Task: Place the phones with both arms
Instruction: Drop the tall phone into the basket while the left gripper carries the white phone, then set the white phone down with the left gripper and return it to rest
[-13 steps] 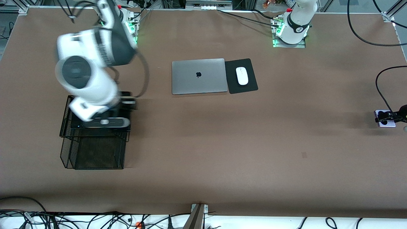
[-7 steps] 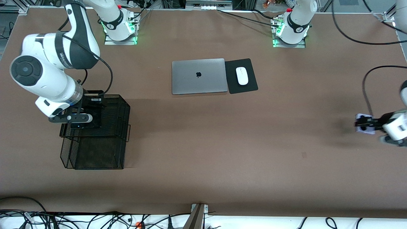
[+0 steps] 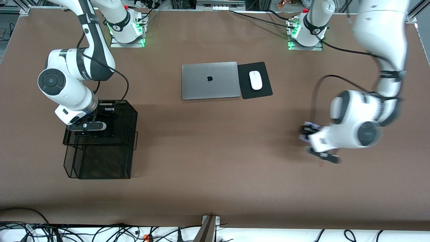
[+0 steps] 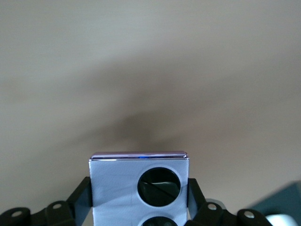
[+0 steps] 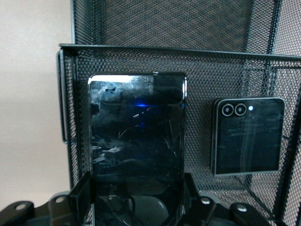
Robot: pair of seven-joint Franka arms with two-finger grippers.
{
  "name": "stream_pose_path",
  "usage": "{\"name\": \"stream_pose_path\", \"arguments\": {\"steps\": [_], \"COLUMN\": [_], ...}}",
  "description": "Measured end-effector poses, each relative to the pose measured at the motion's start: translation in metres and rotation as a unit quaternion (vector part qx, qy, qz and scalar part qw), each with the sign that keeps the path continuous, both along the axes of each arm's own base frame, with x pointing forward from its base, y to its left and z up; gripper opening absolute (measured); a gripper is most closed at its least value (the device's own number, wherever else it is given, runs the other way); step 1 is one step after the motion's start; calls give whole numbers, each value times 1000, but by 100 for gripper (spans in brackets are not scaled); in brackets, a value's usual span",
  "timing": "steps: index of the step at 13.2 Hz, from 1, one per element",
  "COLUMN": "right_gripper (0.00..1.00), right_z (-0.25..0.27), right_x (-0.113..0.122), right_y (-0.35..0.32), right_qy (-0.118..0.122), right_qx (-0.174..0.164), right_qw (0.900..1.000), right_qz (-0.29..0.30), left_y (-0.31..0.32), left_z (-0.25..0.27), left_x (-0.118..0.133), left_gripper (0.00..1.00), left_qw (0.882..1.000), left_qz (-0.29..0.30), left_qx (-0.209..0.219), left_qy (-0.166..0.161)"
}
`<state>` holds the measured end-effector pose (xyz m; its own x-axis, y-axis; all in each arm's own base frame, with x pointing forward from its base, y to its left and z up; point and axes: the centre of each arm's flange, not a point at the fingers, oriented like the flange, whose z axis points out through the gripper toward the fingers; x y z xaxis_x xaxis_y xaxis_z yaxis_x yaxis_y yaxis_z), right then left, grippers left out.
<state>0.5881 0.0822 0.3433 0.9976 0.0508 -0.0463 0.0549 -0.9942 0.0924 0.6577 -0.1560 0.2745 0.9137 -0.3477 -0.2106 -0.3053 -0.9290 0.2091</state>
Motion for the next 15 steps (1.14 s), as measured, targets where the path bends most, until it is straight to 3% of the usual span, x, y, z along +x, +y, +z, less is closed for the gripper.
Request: {"name": "stream_pose_path", "arguments": {"steps": [2,7,9,10,12,15], "right_gripper": [79,79,95,100,100,100], "right_z": [-12,-34,-28,-21,-4,37], "right_x": [3,8,12,15,21,29], "right_y": [-1,-4,-4,-4,-3,-6], "right_qy": [-1,-1,-7,-13,-17,-2], "right_qx": [3,-4,-3,-2,1,3], "right_qw": [1000,1000,1000,1000,1000,1000], "right_qz": [2,1,1,1,1,-7], "left_y": [-74,-238,-293,-314,-345,-363], "left_z": [-18,-45,-57,-65,-86,-102], "left_x": [-14,-65,-87,-93,-99,-108], "left_gripper": [83,83,83,83,83,83], "left_qw": [999,989,982,977,967,964], "left_qz": [27,130,170,192,232,238], "left_qx": [-33,-33,-40,-44,-58,-67], "left_qy": [-1,-61,-74,-78,-91,-100]}}
